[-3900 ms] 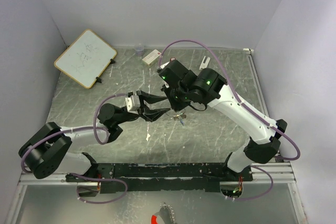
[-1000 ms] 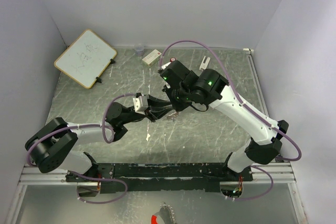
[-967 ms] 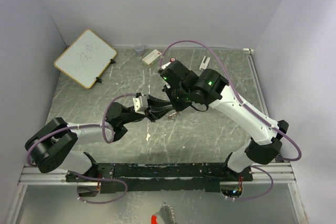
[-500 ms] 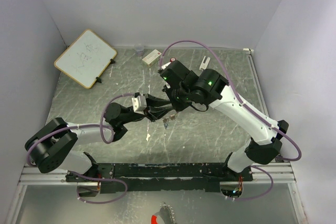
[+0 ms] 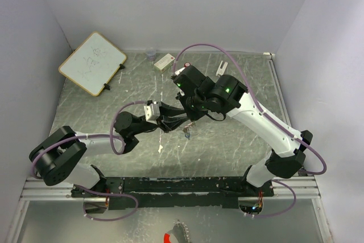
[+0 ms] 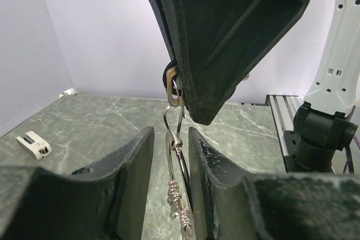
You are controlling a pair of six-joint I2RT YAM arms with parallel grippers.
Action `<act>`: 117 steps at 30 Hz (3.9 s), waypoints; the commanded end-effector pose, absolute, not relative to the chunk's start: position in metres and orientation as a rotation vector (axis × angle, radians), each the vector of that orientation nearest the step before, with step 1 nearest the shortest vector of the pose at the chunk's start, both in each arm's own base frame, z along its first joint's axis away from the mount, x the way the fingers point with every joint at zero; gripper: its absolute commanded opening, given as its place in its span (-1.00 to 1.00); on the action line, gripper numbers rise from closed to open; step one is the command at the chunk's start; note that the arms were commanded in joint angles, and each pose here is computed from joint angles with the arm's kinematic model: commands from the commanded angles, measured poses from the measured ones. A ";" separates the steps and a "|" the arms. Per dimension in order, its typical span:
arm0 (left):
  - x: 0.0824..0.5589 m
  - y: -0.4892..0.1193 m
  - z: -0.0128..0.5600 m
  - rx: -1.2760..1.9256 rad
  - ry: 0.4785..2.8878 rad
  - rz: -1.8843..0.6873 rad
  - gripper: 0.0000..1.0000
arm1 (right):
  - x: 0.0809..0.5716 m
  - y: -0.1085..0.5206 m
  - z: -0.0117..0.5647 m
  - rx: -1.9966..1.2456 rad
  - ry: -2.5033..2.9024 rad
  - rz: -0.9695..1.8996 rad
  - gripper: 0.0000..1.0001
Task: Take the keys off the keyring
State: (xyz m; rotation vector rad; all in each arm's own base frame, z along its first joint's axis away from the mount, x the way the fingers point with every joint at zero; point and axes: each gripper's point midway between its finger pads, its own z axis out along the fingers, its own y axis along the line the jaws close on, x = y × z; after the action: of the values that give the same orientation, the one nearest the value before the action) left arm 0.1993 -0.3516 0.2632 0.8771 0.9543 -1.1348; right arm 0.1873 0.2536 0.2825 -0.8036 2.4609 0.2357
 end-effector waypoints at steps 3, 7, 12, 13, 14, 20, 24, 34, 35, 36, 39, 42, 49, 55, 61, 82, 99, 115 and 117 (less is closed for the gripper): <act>0.198 -0.354 0.280 0.851 0.898 -1.131 -0.16 | 0.185 0.251 0.288 -0.810 2.441 0.247 -1.00; 0.199 -0.353 0.281 0.842 0.899 -1.125 -0.18 | 0.185 0.251 0.287 -0.811 2.441 0.248 -1.00; 0.201 -0.352 0.281 0.828 0.898 -1.114 -0.23 | 0.185 0.252 0.285 -0.818 2.442 0.246 -1.00; 0.201 -0.352 0.281 0.828 0.898 -1.113 -0.26 | 0.185 0.252 0.286 -0.814 2.441 0.247 -1.00; 0.201 -0.353 0.281 0.829 0.897 -1.112 -0.28 | 0.185 0.252 0.286 -0.812 2.443 0.245 -1.00; 0.206 -0.354 0.276 0.834 0.936 -1.072 -0.54 | 0.186 0.249 0.289 -0.794 2.437 0.244 -1.00; 0.215 -0.349 0.278 0.794 0.966 -1.020 -0.74 | 0.187 0.249 0.292 -0.785 2.430 0.243 -1.00; 0.226 -0.340 0.286 0.775 0.982 -0.918 -0.86 | 0.194 0.250 0.305 -0.725 2.354 0.276 -1.00; 0.227 -0.339 0.286 0.773 0.984 -0.911 -0.86 | 0.194 0.250 0.306 -0.718 2.344 0.283 -1.00; 0.227 -0.339 0.288 0.773 0.979 -0.908 -0.86 | 0.194 0.250 0.307 -0.714 2.337 0.292 -1.00; 0.227 -0.336 0.294 0.760 0.968 -0.900 -0.86 | 0.194 0.250 0.309 -0.702 2.327 0.308 -1.00; 0.227 -0.333 0.298 0.746 0.958 -0.893 -0.86 | 0.192 0.251 0.308 -0.695 2.328 0.328 -1.00; 0.224 -0.328 0.308 0.729 0.933 -0.888 -0.86 | 0.190 0.253 0.306 -0.688 2.322 0.358 -1.00; 0.221 -0.323 0.317 0.714 0.907 -0.882 -0.86 | 0.191 0.258 0.297 -0.685 2.319 0.378 -1.00; 0.215 -0.318 0.326 0.717 0.881 -0.884 -0.87 | 0.196 0.266 0.284 -0.694 2.309 0.378 -1.00; 0.243 -0.279 0.283 0.635 1.090 -0.641 -0.86 | 0.279 0.232 0.281 -0.361 2.097 0.128 -1.00; 0.266 -0.271 0.264 0.580 1.212 -0.630 -0.86 | 0.369 0.200 0.123 -0.136 2.267 0.196 -1.00; 0.280 -0.273 0.268 0.578 1.212 -0.680 -0.86 | 0.371 0.192 0.051 -0.120 2.307 0.170 -0.55; 0.281 -0.274 0.269 0.580 1.211 -0.681 -0.86 | 0.369 0.191 0.048 -0.117 2.311 0.164 -0.52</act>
State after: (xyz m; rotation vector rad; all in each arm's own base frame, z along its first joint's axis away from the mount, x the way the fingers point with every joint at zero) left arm 0.2795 -0.2685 0.2359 0.5925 1.3003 -0.6419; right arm 0.3612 0.1916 0.0475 -0.1461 2.3495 0.1564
